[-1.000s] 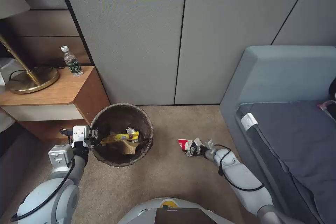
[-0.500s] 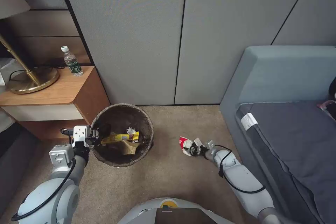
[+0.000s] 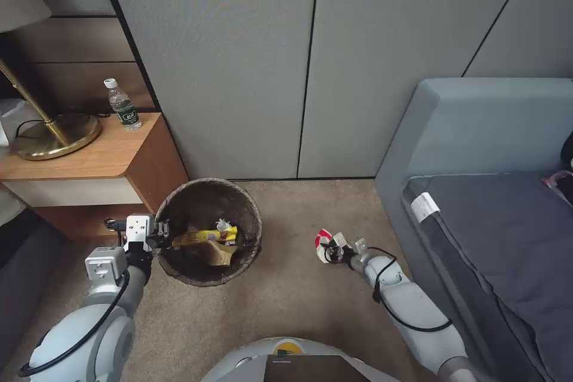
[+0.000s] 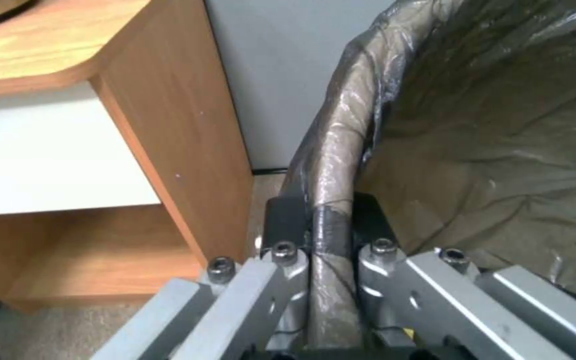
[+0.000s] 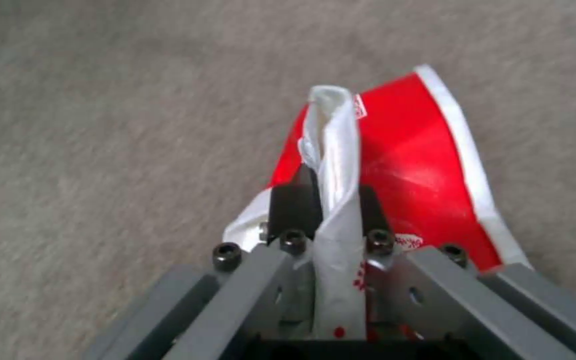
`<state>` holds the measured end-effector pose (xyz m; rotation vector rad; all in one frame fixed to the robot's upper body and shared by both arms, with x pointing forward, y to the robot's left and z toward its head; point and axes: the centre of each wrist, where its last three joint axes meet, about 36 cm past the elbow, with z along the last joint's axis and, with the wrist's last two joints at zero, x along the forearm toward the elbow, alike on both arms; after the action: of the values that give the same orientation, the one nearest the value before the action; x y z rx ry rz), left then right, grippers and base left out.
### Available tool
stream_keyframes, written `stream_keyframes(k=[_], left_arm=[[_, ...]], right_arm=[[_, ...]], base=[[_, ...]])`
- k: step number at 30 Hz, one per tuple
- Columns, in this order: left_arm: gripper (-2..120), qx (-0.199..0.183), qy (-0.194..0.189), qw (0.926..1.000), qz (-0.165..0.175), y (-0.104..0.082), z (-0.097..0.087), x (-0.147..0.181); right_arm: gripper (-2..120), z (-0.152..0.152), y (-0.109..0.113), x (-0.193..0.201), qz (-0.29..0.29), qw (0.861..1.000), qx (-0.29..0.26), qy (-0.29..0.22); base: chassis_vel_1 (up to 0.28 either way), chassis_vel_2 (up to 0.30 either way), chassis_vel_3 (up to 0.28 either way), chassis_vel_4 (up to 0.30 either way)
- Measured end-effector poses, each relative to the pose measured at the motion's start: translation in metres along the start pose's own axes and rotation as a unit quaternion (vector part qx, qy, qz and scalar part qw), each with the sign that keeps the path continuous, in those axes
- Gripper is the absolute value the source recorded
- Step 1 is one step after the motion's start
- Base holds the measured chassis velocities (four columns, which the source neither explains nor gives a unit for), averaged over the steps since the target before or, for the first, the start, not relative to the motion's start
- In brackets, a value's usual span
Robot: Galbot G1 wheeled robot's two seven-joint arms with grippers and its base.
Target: Pick up the trash bin, then pick up the garbage from the floor and place it into the trash bin.
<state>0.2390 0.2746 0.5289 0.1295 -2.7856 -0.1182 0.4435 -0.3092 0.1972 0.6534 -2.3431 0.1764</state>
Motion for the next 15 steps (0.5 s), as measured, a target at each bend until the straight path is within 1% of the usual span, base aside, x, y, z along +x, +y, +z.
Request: stream_keyframes(k=[8, 10, 12, 13, 15], left_arm=[[2, -0.006, 0.001, 1.0, 0.003, 0.0, 0.0, 0.0], [2, -0.007, 0.001, 1.0, 0.004, 0.001, 0.0, 0.0], [2, -0.008, 0.001, 1.0, 0.005, 0.001, 0.0, 0.0], [2, -0.008, 0.001, 1.0, 0.005, 0.001, 0.0, 0.0], [2, -0.008, 0.002, 0.9999, 0.006, 0.001, 0.0, 0.0]], right_arm=[[0, -0.013, -0.01, 0.019, 0.036, 0.999, 0.007, -0.024], [0, -0.026, -0.015, 0.031, 0.06, 0.997, 0.009, -0.043], [0, -0.046, -0.025, 0.054, 0.082, 0.994, 0.013, -0.07], [0, -0.046, -0.025, 0.054, 0.082, 0.994, 0.013, -0.07], [0, -0.064, -0.034, 0.081, 0.096, 0.991, 0.019, -0.092]], base=[[0.0, 0.0, 0.0, 0.0], [0.0, 0.0, 0.0, 0.0], [0.0, 0.0, 0.0, 0.0], [0.0, 0.0, 0.0, 0.0], [0.0, 0.0, 0.0, 0.0]])
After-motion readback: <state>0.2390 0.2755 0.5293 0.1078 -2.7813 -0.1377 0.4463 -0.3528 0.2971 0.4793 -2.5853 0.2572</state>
